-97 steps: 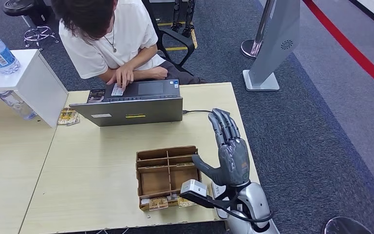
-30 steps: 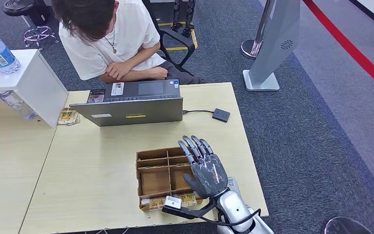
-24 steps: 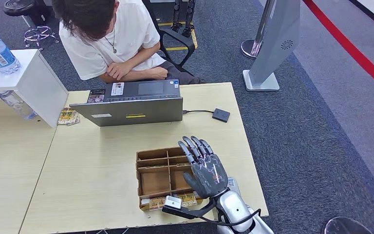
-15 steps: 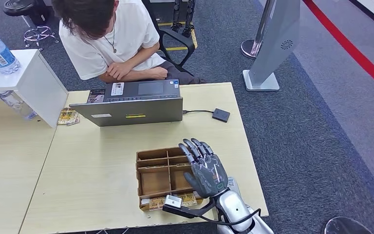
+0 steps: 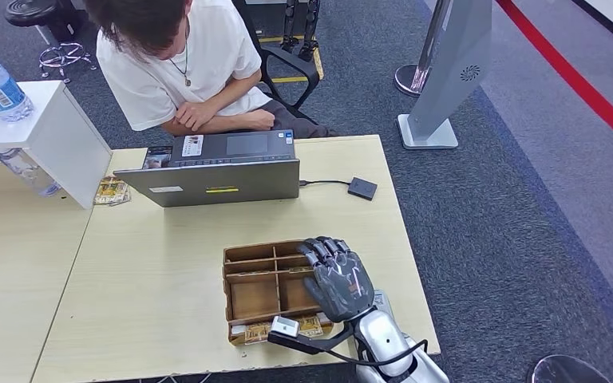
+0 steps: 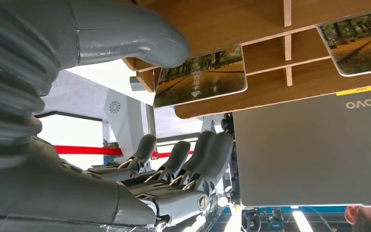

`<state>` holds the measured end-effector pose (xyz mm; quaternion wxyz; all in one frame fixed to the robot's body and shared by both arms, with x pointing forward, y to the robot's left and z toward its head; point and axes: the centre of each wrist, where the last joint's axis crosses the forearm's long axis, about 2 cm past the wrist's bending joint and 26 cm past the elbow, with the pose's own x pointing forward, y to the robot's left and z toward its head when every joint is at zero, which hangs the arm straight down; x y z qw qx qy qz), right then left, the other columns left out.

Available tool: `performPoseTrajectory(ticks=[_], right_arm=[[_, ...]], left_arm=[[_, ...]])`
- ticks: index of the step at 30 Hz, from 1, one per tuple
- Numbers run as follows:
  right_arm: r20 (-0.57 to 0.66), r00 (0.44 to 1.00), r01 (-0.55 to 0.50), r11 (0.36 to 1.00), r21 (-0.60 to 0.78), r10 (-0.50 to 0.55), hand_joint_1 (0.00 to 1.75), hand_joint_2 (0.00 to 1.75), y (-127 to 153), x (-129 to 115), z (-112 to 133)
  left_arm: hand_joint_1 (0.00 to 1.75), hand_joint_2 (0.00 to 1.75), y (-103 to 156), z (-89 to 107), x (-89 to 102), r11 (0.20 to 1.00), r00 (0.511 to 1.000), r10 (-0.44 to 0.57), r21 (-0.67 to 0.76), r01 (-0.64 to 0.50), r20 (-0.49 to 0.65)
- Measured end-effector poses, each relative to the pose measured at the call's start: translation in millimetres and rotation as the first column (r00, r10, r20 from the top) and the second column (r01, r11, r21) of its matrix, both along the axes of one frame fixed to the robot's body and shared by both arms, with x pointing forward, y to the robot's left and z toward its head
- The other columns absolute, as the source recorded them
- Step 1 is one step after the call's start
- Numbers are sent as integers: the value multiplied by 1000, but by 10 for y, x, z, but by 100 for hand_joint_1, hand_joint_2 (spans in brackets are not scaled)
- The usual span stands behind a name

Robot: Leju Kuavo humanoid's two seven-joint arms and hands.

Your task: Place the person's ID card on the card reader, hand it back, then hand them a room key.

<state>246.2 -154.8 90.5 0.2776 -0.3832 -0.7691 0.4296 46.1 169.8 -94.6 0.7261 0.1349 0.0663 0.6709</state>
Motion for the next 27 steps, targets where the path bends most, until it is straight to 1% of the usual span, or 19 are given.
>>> performPoseTrajectory(ticks=[19, 21, 27], right_arm=[[-5, 1000, 2, 1000, -4, -2, 77, 175, -5, 3, -14], [-5, 1000, 2, 1000, -4, -2, 79, 175, -5, 3, -15], [-9, 1000, 6, 1000, -5, -6, 96, 175, -7, 3, -23]], left_arm=[[0, 0, -2, 0, 0, 1000, 1000, -1, 3, 1, 0], [0, 0, -2, 0, 0, 1000, 1000, -1, 3, 1, 0], [0, 0, -2, 1, 0, 1000, 1000, 0, 4, 0, -1]])
